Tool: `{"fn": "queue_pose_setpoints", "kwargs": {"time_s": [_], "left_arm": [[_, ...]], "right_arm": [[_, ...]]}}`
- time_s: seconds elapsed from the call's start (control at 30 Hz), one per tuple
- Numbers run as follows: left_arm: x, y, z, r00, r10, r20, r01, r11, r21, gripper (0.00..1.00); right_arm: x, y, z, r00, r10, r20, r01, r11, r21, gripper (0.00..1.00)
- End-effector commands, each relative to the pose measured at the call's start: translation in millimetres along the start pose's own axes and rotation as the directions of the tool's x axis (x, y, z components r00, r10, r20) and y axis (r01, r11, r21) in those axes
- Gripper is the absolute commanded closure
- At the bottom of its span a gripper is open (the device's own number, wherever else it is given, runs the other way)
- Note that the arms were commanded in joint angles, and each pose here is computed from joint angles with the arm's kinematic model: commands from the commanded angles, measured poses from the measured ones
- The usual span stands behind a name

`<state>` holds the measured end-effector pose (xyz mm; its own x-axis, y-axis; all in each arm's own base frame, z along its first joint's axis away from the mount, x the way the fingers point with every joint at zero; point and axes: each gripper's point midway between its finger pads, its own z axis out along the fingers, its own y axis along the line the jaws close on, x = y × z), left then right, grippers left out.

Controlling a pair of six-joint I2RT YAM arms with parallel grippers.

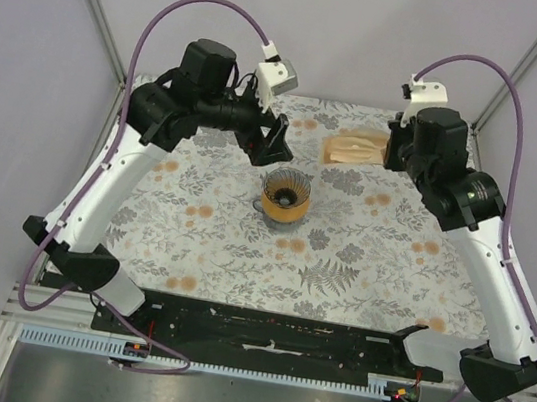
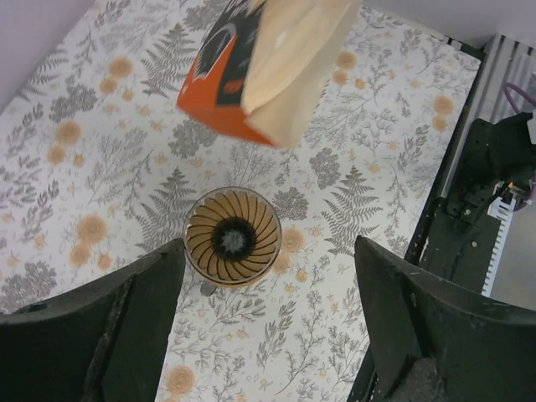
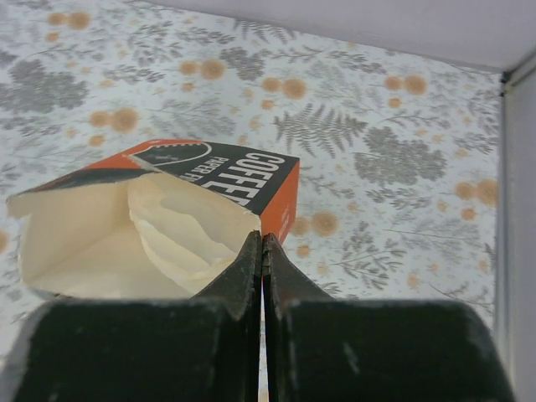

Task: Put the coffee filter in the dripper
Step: Pick up the coffee filter holder from the center of the board.

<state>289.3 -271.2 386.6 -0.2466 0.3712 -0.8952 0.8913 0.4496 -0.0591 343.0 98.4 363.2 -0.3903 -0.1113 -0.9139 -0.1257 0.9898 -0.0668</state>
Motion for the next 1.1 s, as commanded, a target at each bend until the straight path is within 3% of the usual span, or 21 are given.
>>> {"fn": "queue_pose_setpoints", "kwargs": {"time_s": [0.0, 0.17, 0.3, 0.67, 0.83, 1.07], "left_arm": [[-15.8, -37.3, -18.2, 0.994, 0.109, 0.007, -0.109, 0.994, 0.009, 0.11], [-13.3, -43.1, -12.4, 0.982, 0.186, -0.036, -0.188, 0.980, -0.069, 0.09], [-7.4, -37.5, -14.5, 0.973, 0.223, -0.067, -0.229, 0.968, -0.103, 0.23], [23.7, -14.8, -8.7, 0.941, 0.278, -0.194, -0.311, 0.936, -0.165, 0.24], [10.2, -1.8, -15.7, 0.938, 0.294, -0.184, -0.334, 0.909, -0.248, 0.25], [-5.0, -38.4, -36.6, 0.932, 0.348, -0.099, -0.357, 0.929, -0.097, 0.24]], "right_arm": [[-18.2, 45.3, -19.8, 0.995, 0.092, 0.047, -0.086, 0.989, -0.123, 1.00], [-23.4, 99.5, -31.8, 0.996, 0.066, 0.053, -0.051, 0.965, -0.256, 1.00], [-26.7, 128.0, -43.7, 0.996, 0.071, 0.052, -0.047, 0.928, -0.369, 1.00], [-35.2, 158.6, -62.4, 0.990, 0.098, 0.102, -0.028, 0.843, -0.538, 1.00], [-32.8, 159.1, -58.5, 0.990, 0.071, 0.120, 0.004, 0.845, -0.535, 1.00], [-32.2, 157.2, -59.7, 0.987, 0.065, 0.145, 0.023, 0.845, -0.534, 1.00]]}}
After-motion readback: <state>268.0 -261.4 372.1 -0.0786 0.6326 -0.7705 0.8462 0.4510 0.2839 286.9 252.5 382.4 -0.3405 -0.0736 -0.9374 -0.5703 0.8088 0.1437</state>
